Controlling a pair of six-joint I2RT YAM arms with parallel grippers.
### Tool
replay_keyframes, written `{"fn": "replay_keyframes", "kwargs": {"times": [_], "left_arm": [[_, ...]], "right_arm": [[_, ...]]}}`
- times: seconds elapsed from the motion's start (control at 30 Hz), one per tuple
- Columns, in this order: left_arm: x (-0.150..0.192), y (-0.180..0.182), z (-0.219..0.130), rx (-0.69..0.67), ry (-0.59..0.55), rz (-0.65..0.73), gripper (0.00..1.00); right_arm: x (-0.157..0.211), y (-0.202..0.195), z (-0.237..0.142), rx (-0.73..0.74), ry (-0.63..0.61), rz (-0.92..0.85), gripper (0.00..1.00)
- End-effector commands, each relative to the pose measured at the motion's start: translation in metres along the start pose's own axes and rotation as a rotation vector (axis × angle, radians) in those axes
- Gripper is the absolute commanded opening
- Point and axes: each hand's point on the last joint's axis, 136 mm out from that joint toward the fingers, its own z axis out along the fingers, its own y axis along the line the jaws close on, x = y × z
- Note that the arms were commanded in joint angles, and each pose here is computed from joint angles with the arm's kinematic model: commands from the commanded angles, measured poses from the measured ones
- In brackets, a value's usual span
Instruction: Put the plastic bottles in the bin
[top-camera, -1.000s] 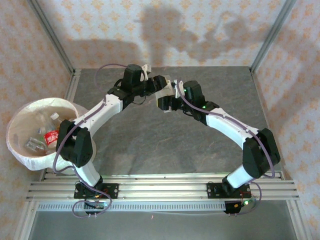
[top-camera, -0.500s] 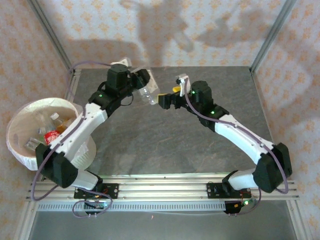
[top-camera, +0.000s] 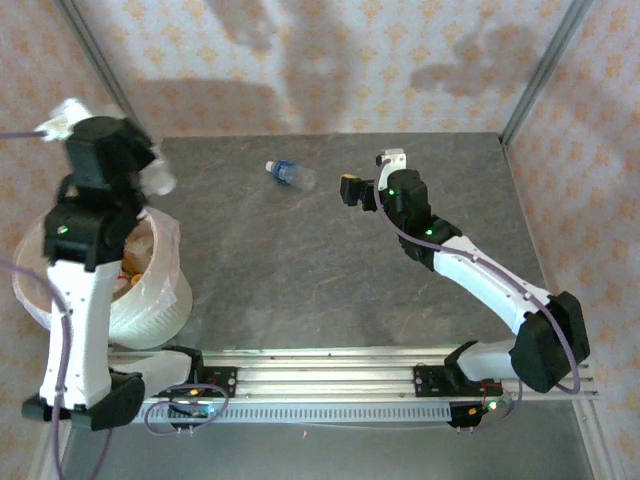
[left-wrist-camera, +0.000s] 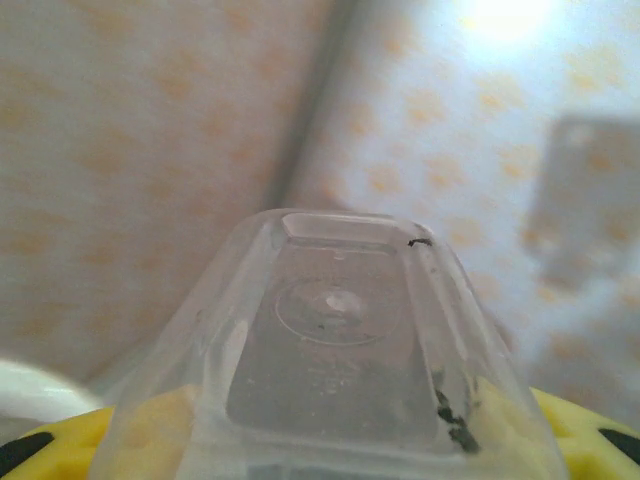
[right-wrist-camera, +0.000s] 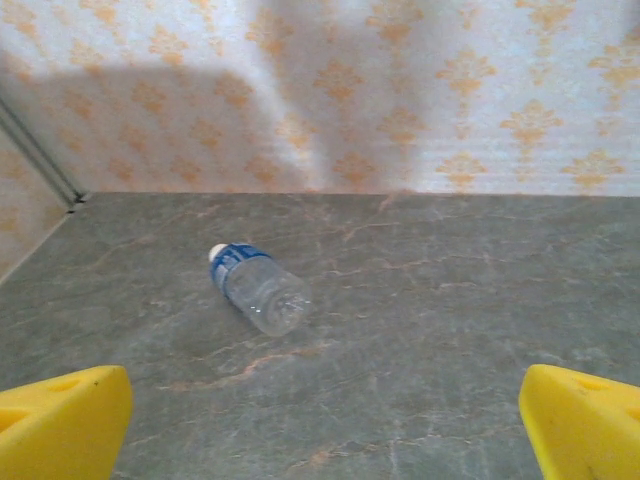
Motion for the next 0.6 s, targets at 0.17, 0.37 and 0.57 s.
{"fn": "replay_keyframes", "kwargs": {"times": [0.17,0.37,0.57], "left_arm": [[0.038,0.085,0.020,-0.121,0.405,-0.008,0.47],[0.072,0.098,0.052,-0.056,0.523,-0.191,0.45],[0.099,0.104,0.070,-0.031,0.593,-0.249,0.48]], "right_arm": [[0.014,-0.032,0.004,0.175,0.041,0.013,1.00],[0.023,-0.043,0.001,0.227,0.075,-0.004,0.99],[0.030,-0.043,0.004,0.226,0.107,-0.003,0.99]]}}
